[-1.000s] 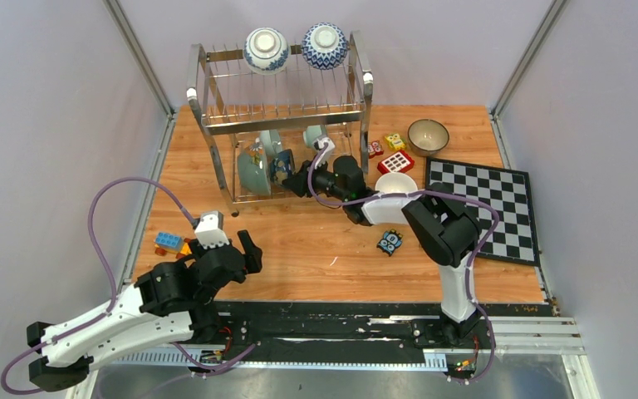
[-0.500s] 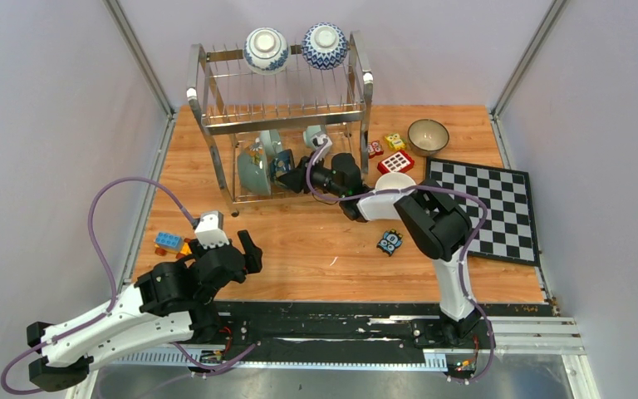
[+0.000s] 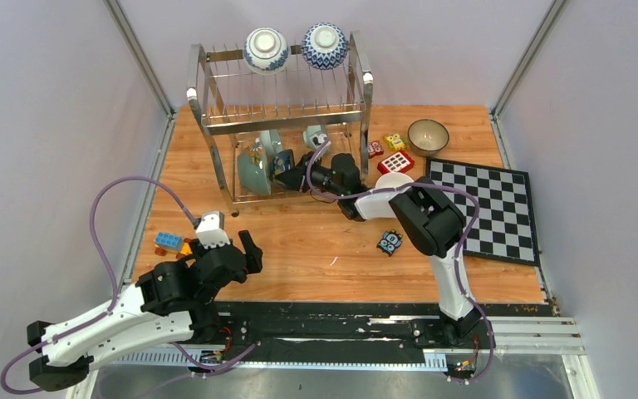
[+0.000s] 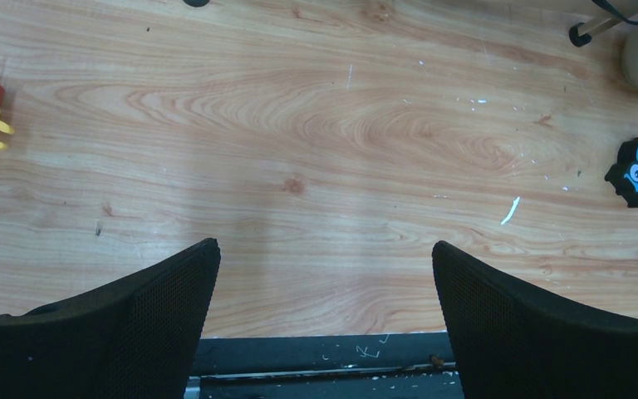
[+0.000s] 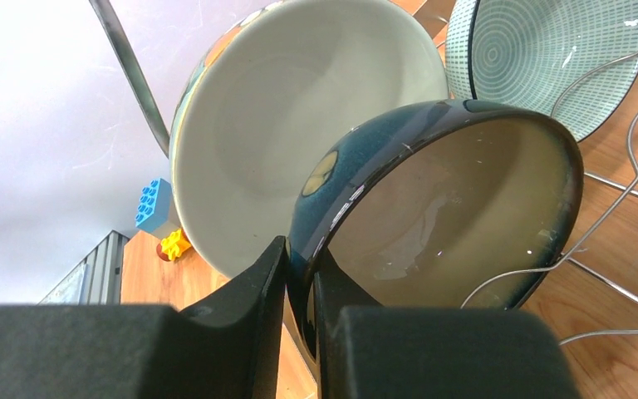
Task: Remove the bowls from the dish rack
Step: Pick up the bowl from the dish rack.
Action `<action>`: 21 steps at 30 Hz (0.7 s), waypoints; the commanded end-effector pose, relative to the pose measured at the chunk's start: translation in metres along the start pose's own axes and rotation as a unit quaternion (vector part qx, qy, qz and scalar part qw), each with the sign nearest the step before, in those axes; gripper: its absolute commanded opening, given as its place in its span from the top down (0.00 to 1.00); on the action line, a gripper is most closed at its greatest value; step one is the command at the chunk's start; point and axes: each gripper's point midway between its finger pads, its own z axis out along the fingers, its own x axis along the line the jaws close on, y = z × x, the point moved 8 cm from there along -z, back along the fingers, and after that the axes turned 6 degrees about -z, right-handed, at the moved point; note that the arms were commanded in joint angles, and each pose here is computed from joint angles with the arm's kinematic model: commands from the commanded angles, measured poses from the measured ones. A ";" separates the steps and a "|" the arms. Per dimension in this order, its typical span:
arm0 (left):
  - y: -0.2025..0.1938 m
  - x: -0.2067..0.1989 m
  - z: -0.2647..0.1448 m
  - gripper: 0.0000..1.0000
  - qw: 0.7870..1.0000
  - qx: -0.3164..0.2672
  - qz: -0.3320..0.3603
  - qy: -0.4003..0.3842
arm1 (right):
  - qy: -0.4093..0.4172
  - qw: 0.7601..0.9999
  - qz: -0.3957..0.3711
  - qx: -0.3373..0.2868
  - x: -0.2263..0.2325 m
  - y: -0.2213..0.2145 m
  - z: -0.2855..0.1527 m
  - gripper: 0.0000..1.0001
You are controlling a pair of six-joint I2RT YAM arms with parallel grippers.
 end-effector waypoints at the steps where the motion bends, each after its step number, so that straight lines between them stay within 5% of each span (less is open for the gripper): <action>1: 0.002 -0.002 0.002 0.00 1.000 -0.008 0.003 0.004 | 0.033 0.999 0.004 -0.029 0.001 0.013 0.000 0.94; 21: 0.000 -0.004 0.003 0.00 1.000 -0.001 0.006 0.006 | 0.097 0.989 0.058 -0.094 0.015 0.041 0.006 0.97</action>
